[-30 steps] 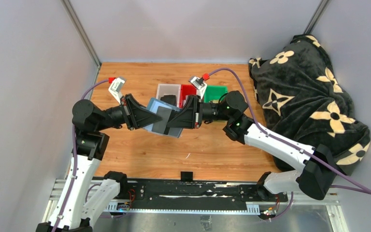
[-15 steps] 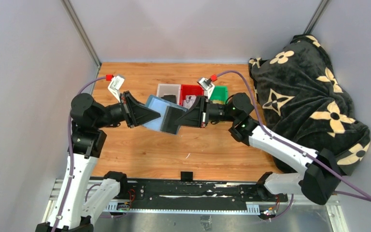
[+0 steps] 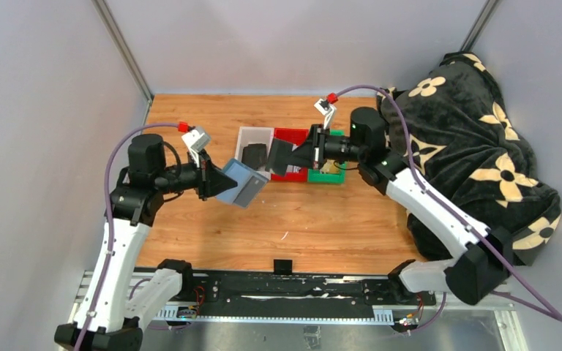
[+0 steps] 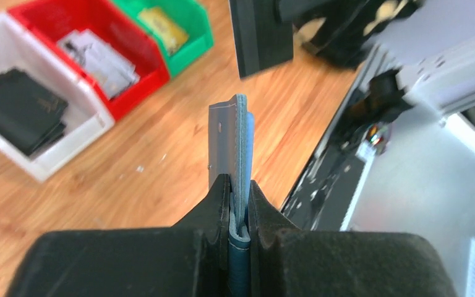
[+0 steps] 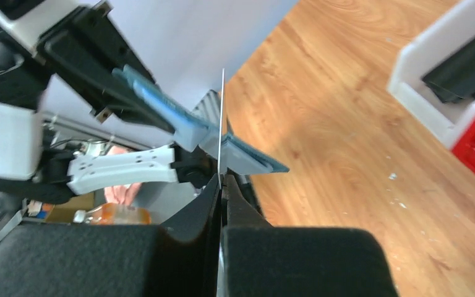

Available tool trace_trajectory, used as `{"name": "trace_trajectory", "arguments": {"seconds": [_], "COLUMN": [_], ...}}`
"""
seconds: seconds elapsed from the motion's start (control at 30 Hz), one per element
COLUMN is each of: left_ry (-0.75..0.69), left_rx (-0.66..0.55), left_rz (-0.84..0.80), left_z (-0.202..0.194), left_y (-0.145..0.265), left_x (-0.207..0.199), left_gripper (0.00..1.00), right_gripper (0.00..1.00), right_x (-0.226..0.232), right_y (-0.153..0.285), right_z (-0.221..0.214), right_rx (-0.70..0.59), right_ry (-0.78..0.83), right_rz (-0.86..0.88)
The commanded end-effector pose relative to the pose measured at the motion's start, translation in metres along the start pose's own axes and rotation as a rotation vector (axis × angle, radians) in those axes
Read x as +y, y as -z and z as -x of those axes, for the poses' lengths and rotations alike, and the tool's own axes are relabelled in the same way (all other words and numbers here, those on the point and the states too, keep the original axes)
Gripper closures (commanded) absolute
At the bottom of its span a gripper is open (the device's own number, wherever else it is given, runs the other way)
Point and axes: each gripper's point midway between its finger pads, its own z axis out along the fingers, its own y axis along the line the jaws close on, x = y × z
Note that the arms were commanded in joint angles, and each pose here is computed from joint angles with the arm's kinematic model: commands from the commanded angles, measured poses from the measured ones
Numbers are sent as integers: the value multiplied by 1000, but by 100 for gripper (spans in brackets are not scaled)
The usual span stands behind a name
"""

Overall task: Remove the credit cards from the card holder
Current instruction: Place the credit card in the storage box.

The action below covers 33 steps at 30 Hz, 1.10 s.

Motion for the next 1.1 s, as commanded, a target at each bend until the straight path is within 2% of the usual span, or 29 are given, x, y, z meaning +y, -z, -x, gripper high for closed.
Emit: {"name": "trace_trajectory", "arguments": {"seconds": [0.0, 0.13, 0.33, 0.43, 0.5, 0.67, 0.87, 0.9, 0.97, 1.07], "left_ry": [-170, -267, -474, -550, -651, -925, -1236, -1269, -1257, -1162], "left_rx": [217, 353, 634, 731, 778, 846, 808, 784, 762, 738], "left_rz": [69, 107, 110, 169, 203, 323, 540, 567, 564, 432], "left_z": [-57, -88, -154, -171, -176, -173, -160, -154, -160, -175], "left_y": [4, 4, 10, 12, 13, 9, 0, -1, -1, -1], "left_x": [38, 68, 120, 153, 174, 219, 261, 262, 258, 231], "left_gripper": [98, 100, 100, 100, 100, 100, 100, 98, 78, 61], "right_gripper": [100, 100, 100, 100, 100, 100, 100, 100, 100, 98], "right_x": [-71, -112, -177, -202, -217, -248, -276, -279, -288, -297], "right_y": [-14, -43, -88, -108, -120, -147, -166, -168, -169, -168], "right_z": [-12, -4, -3, 7, 8, 6, -1, -2, -7, -13], "right_rx": [99, 146, 219, 229, 239, 257, 260, 263, 273, 283], "right_ry": [-6, -24, -73, -73, -87, -115, -138, -136, -128, -118], "right_rz": [-211, -270, -351, -385, -400, -429, -454, -464, -485, -510]}}
